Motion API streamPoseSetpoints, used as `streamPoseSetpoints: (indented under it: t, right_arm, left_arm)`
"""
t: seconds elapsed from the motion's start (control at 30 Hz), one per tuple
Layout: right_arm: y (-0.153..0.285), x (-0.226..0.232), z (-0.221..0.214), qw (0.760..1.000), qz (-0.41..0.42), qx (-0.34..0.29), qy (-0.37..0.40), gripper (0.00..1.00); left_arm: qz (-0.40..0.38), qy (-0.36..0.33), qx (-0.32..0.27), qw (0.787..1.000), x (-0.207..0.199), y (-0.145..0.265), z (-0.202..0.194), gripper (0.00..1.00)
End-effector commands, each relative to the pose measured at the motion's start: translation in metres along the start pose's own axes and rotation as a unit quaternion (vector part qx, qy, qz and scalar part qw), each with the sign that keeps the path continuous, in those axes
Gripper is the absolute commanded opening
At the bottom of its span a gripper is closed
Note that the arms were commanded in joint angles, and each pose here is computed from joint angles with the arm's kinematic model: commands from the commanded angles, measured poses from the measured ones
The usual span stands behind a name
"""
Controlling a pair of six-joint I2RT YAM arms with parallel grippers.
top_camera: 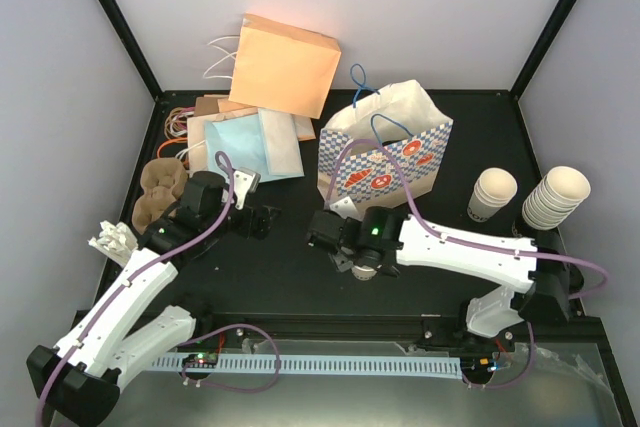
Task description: Pack the takeout coffee
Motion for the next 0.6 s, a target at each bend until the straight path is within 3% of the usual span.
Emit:
streamPoseSetpoints:
  t: [0.0,0.2,0.37,0.57]
  right_arm:
    - [0.025,-0.011,0.012,0.999,-0.001,-0.048,-0.022,0.72]
    - [0.034,-0.039,0.017,0.991,-0.089,-0.084,-0.060,0.99]
    - [0.030,-0.085,0.013,0.963,-0.193,-0.081,-0.169,1.00]
    - [0.012,-0.159,-0.014,0.904,-0.266,-0.043,-0.331,1.00]
  left_arm:
    - [-0.012,-0.012,-0.012,1.000,-0.005,0.003,0.005,0.99]
    - [-0.013,-0.013,-0.012,1.000,-0.005,0.003,0.005,0.99]
    - [-0.012,-0.013,-0.012,1.000,-0.006,0.004,0.005,0.99]
    - [-0.014,-0.016,-0.015,1.000,-0.008,0.005,0.005,0.99]
Point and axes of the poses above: each gripper's point midway between its finger pads, its own y axis back along the fingers, its own x axis along the line the jaws close on, z = x × y, the point moved 6 cm from there along y, back along the fingers
